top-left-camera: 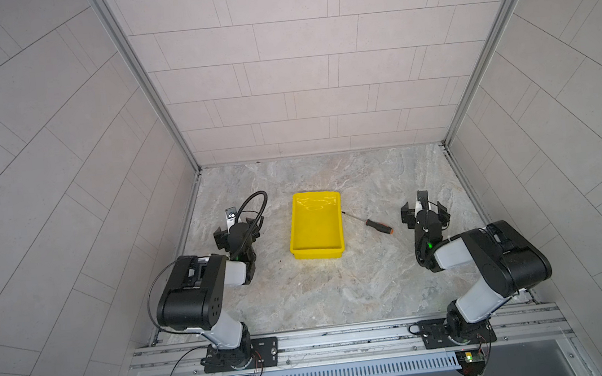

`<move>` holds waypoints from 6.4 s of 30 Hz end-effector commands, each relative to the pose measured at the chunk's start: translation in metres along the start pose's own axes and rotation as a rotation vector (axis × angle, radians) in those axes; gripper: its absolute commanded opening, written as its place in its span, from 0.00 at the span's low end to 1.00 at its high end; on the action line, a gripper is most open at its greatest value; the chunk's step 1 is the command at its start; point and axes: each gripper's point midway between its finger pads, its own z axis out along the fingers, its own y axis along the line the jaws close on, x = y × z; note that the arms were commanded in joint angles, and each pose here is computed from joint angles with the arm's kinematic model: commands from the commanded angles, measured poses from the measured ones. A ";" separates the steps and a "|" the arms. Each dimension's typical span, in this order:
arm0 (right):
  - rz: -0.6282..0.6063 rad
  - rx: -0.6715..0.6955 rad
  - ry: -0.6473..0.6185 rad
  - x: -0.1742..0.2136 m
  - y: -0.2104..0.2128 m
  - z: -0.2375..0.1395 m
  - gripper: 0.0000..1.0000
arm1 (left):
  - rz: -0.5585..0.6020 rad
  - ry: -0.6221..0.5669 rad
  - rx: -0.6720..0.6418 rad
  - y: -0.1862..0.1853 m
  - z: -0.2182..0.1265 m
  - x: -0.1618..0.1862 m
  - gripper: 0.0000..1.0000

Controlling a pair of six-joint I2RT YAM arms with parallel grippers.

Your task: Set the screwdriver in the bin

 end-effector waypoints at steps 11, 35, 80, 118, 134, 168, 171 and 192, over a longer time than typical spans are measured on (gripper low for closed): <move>-0.084 0.016 -0.175 -0.024 0.007 -0.049 0.99 | 0.004 -0.021 0.134 -0.012 -0.029 -0.040 1.00; -0.269 -0.004 -0.006 -0.049 0.104 -0.143 0.99 | -0.077 0.672 0.111 -0.013 -0.093 0.017 1.00; 0.040 -0.468 0.686 0.062 0.155 -0.062 0.62 | -0.272 0.514 -0.105 0.045 -0.123 0.019 1.00; 0.060 -0.465 0.656 0.030 0.124 -0.107 0.19 | -0.364 0.408 0.013 0.040 -0.136 0.023 1.00; 0.301 -0.903 0.589 -0.085 0.272 -0.197 0.21 | -0.378 0.397 0.004 0.040 -0.131 0.033 0.97; 0.210 -0.930 0.690 -0.084 0.304 -0.186 0.40 | -0.398 0.362 0.042 0.037 -0.134 0.031 0.97; 0.167 -0.917 0.652 -0.090 0.288 -0.185 0.43 | -0.400 0.361 0.043 0.037 -0.134 0.032 0.97; -0.069 -0.174 0.104 -0.072 0.022 -0.121 0.99 | -0.395 0.398 0.038 0.033 -0.129 0.038 1.00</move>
